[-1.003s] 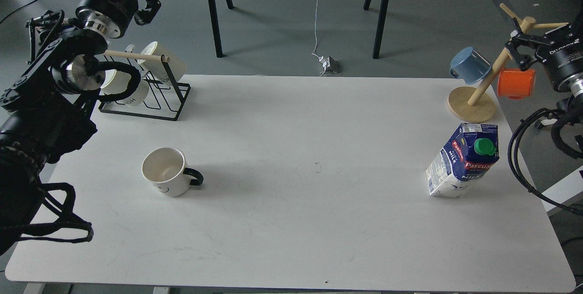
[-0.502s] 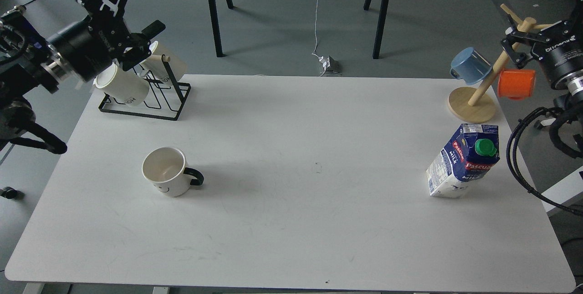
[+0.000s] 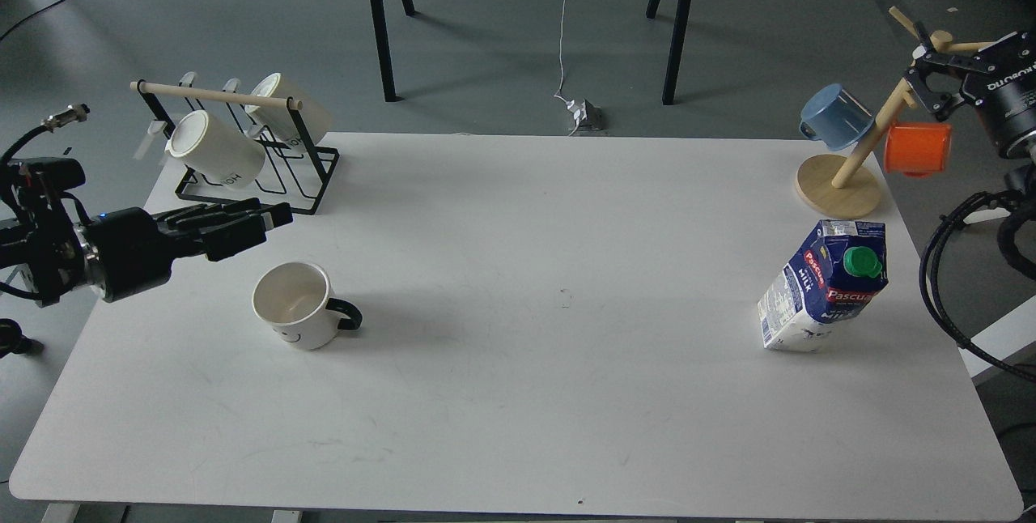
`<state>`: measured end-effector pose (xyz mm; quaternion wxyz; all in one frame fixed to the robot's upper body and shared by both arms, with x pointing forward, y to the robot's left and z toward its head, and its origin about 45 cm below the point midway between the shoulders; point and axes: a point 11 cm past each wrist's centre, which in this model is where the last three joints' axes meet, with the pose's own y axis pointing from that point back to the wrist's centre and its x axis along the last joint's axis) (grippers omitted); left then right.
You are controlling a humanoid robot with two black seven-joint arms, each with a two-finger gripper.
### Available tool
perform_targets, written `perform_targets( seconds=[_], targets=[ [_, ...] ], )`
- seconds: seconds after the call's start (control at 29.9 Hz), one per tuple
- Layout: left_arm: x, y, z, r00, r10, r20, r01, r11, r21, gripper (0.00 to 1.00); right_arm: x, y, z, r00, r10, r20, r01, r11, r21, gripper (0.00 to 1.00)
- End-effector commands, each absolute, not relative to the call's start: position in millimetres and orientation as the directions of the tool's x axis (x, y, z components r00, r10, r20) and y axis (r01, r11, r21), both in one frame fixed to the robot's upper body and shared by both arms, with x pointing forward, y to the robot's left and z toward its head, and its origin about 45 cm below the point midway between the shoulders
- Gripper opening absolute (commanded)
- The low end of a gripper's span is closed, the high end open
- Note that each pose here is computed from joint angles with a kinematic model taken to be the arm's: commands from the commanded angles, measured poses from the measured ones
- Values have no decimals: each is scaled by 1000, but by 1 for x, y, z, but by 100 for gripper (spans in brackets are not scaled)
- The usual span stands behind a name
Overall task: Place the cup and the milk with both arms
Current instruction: 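Grasp the white mug rim with the left gripper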
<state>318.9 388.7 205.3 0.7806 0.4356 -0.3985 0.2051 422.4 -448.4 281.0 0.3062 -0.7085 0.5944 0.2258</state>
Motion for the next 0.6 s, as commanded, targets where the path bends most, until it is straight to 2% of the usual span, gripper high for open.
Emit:
perform_targets(
  seconds=[0.0,0.2,0.37,0.57],
  targets=[
    [313,398,191,541,-209,815,-656,501,564,63,421,-451,280,186,-706,-683,-982,-102,-162,100],
    [316,409,156,547,-298,782,-649,439,621,63,421,-450,279,186,-707,-682,-982,-104,-159,100],
    [319,401,140,561,-279,779,-645,441,623,62,421,-451,280,185,-709,-680,-982,-104,-158,100],
    [323,411,121,597,-248,763,-658,392,643,62,421,-452,280,184,-712,-678,-982,-103,-159,100]
  ],
)
